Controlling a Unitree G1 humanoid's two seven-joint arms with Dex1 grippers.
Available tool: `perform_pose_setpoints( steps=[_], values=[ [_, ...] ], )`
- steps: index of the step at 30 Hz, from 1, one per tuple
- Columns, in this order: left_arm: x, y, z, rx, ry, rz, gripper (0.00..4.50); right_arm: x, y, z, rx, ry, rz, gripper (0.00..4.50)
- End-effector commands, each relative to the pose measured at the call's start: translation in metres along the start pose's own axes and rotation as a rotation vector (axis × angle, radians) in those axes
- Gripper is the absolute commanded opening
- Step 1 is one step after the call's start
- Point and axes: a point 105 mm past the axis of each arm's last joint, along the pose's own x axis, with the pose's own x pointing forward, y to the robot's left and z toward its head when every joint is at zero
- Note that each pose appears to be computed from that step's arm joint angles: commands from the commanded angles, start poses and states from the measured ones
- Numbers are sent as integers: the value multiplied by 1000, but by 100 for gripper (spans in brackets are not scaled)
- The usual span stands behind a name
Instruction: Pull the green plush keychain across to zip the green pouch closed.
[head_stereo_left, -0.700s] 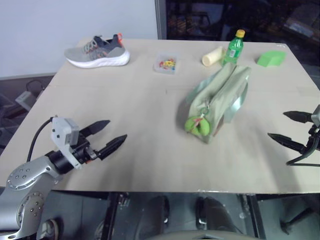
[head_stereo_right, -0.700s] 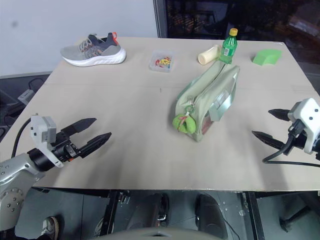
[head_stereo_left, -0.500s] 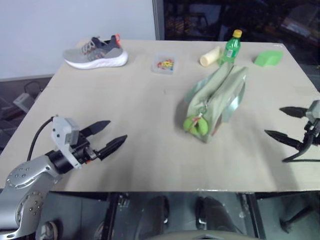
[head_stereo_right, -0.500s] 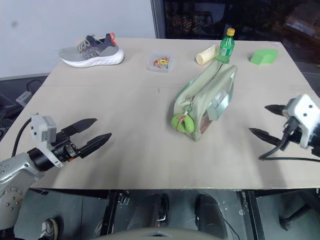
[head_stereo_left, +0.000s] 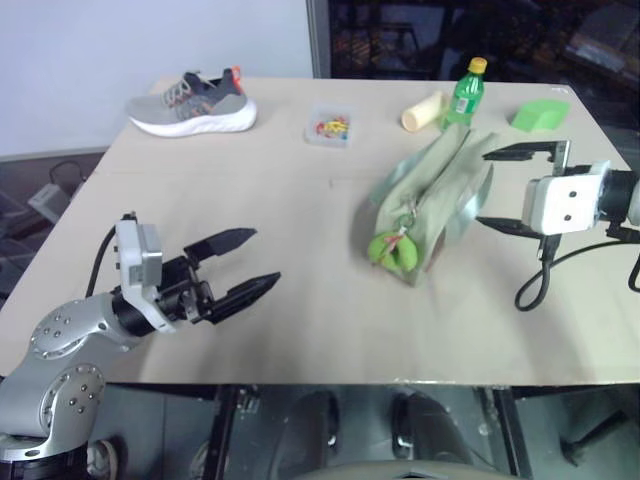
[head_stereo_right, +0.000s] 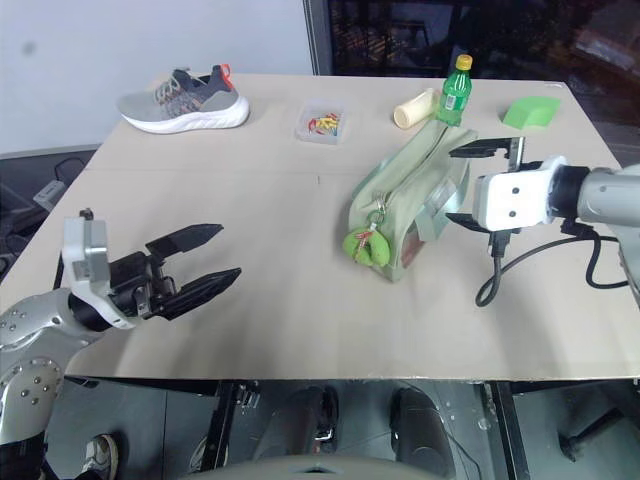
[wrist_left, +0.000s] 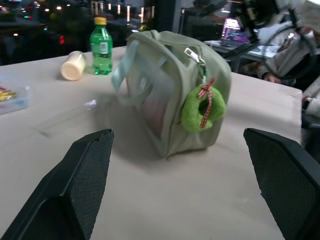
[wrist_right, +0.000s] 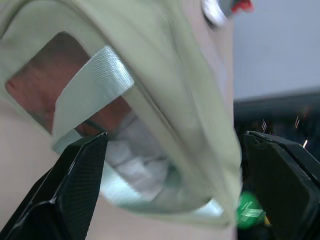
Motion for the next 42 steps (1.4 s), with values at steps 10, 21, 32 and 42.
perform_pose_setpoints(
  steps=[10, 21, 32, 42],
  values=[
    [4, -19, 1, 4, -24, -69, 433, 32, -6, -15, -172, -21, 127, 310],
    [7, 1, -16, 36, -5, 143, 433, 64, -46, 31, 350, -52, -35, 11],
    [3, 33, -16, 18, -37, 354, 433, 137, -50, 69, 373, 68, -163, 11],
    [-9, 64, -22, 131, 35, 544, 433, 153, -42, 79, 408, 62, -184, 11]
  ],
)
